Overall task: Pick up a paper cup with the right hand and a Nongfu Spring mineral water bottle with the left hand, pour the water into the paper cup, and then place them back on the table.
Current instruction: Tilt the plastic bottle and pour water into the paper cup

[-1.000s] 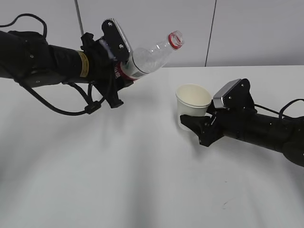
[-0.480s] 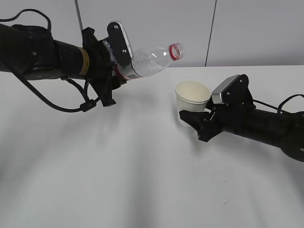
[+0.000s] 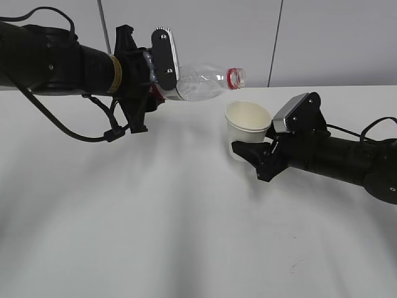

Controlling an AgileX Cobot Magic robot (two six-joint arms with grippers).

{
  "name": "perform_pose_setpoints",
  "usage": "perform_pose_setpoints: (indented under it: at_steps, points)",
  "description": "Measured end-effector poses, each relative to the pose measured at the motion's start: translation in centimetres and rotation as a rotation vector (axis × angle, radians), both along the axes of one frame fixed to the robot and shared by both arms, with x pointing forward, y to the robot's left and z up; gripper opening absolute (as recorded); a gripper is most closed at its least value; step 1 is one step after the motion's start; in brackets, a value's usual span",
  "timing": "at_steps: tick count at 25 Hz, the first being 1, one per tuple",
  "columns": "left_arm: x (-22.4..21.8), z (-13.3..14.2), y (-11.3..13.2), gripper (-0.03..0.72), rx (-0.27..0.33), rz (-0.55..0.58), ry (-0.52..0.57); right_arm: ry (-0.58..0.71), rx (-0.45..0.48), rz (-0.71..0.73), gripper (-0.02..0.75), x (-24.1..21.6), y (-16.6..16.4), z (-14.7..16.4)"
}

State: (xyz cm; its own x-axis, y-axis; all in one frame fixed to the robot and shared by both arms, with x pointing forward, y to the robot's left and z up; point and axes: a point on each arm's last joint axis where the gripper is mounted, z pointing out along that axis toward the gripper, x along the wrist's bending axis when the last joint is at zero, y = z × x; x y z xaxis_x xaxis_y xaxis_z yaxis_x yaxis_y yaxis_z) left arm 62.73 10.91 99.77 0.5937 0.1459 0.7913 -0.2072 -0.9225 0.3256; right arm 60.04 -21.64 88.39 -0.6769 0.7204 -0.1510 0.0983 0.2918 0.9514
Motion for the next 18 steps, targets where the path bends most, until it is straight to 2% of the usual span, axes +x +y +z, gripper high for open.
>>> perform_pose_setpoints:
  at_steps: [18]
  points:
    - [-0.10, 0.27, -0.42, 0.390, 0.168, -0.031, -0.077, 0.001, -0.025, 0.078, 0.509, -0.15, 0.47, 0.03]
